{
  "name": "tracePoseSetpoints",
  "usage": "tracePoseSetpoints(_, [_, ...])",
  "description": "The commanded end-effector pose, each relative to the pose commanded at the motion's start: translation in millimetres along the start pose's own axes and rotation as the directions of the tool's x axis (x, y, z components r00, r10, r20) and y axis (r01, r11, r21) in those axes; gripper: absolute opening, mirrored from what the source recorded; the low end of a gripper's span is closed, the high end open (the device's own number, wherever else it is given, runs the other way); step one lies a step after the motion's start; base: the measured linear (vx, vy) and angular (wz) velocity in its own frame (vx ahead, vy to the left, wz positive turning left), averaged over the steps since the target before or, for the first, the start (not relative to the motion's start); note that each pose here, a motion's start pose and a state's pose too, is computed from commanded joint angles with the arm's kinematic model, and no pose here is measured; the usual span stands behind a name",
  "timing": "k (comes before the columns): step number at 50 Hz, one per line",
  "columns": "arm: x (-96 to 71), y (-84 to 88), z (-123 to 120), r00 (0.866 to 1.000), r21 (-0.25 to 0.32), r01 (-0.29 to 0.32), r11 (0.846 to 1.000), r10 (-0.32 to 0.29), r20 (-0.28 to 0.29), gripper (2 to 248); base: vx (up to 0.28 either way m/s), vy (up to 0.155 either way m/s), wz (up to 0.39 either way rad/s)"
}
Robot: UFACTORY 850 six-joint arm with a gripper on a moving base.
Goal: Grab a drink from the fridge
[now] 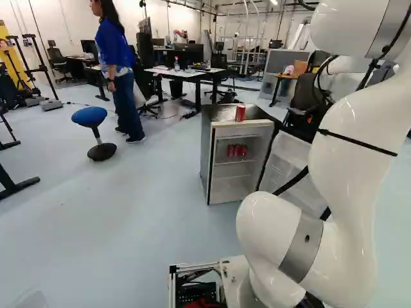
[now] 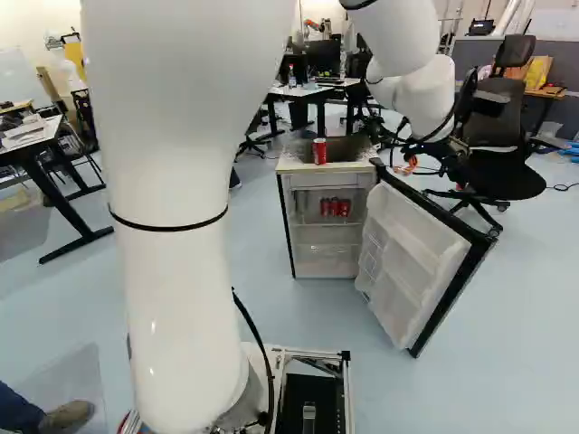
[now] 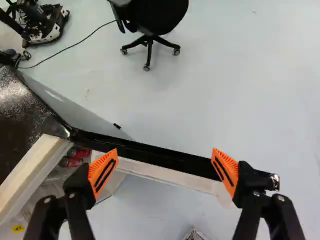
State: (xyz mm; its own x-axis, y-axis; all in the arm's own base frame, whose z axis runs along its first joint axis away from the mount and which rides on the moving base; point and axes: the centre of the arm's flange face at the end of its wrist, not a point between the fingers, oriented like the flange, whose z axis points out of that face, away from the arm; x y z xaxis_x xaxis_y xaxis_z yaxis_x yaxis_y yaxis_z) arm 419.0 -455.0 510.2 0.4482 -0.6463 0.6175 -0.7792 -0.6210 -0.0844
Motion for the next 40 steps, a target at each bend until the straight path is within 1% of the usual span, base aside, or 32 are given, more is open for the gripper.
tracePoseSetpoints(10, [13.4,3.6,12.6,1.000,-0.003,-0.006,1.000,0.006,-0.001,247,0.000,0.000,0.000])
tracePoseSetpoints(40, [48.8,-1.7,54.2,0.999,0.003,-0.002,1.000,0.002,0.047,247,0.000,0.000,0.000])
